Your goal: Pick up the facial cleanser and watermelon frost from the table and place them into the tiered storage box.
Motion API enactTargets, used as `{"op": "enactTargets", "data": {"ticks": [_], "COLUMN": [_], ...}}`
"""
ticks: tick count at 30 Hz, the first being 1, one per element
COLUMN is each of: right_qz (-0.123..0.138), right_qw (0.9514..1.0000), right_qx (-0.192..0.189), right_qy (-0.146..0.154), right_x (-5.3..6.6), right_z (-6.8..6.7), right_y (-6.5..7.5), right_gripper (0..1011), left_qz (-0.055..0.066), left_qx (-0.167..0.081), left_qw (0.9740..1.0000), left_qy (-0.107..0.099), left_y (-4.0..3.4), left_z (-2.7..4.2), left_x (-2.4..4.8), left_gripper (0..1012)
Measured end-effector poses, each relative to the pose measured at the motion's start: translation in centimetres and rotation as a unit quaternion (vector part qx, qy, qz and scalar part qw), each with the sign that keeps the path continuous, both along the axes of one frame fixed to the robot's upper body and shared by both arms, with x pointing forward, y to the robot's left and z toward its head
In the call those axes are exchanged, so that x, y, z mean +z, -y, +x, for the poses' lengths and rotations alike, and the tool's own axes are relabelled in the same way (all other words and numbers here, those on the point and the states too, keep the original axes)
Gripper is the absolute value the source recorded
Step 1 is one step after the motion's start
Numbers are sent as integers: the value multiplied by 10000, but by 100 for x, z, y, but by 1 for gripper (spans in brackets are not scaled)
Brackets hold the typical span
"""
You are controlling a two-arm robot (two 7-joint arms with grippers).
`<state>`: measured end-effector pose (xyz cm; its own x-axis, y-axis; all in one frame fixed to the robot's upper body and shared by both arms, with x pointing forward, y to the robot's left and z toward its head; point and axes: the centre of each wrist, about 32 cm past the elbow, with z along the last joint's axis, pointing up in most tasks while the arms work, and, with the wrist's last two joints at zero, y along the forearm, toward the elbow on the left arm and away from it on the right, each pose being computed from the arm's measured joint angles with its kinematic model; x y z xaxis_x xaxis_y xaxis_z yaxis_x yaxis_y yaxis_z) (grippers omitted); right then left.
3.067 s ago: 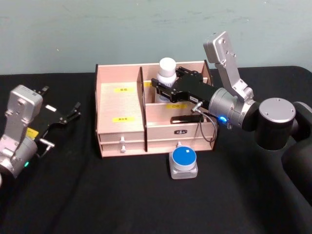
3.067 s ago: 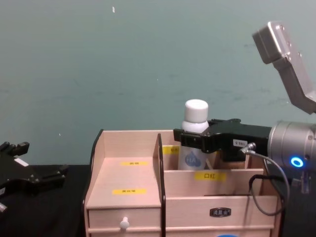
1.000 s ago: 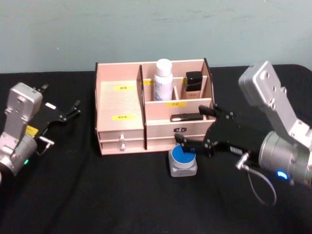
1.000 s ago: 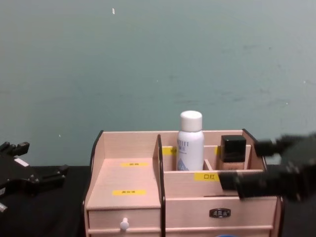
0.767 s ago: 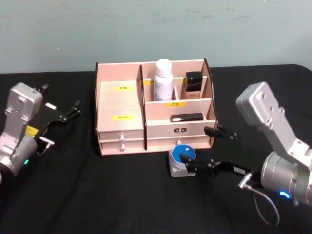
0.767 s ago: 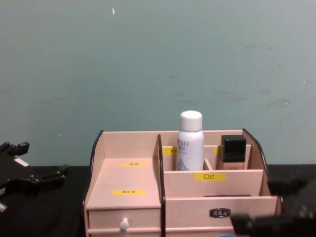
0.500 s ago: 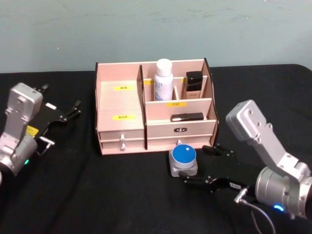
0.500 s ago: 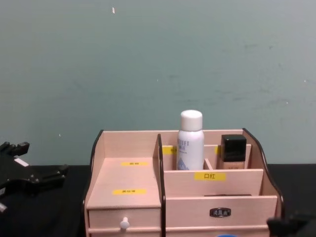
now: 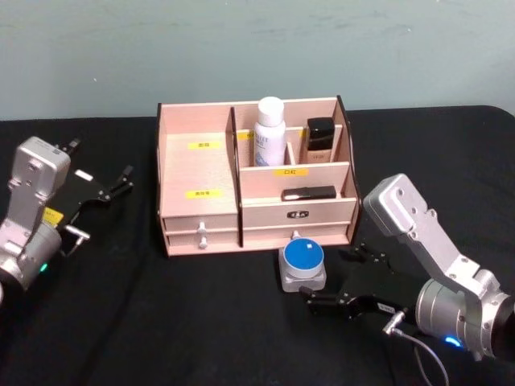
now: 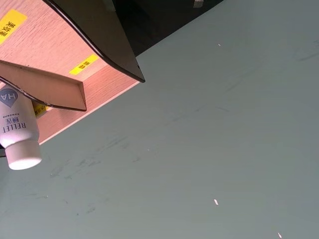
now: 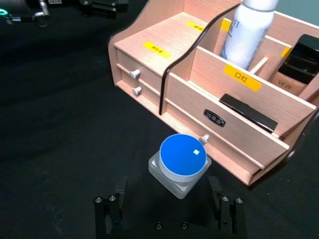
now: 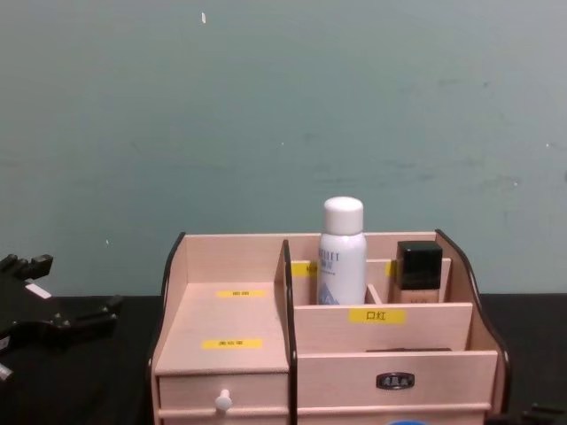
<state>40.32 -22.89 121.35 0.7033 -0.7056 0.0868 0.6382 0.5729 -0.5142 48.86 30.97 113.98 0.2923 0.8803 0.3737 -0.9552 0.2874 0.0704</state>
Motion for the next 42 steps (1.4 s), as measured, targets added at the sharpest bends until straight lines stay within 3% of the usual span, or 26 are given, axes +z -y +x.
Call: {"op": "enactTargets", "data": {"ticks": [19, 42], "right_qz": [-145, 2], "right_qw": [9999, 9999], "right_qx": [1, 51], "right_qy": [83, 107], "right_x": [-160, -277], "right_z": [193, 373], "right_y": [-25, -100], "right_gripper": [1002, 1002], "left_qz": [0, 0], "left_qx": [0, 0], "left_qw": [10000, 10000], "left_qy": [0, 1], "left_y": [0, 0], "left_z": [0, 0], "left_x": [0, 0], "left_gripper": [1010, 1009]}}
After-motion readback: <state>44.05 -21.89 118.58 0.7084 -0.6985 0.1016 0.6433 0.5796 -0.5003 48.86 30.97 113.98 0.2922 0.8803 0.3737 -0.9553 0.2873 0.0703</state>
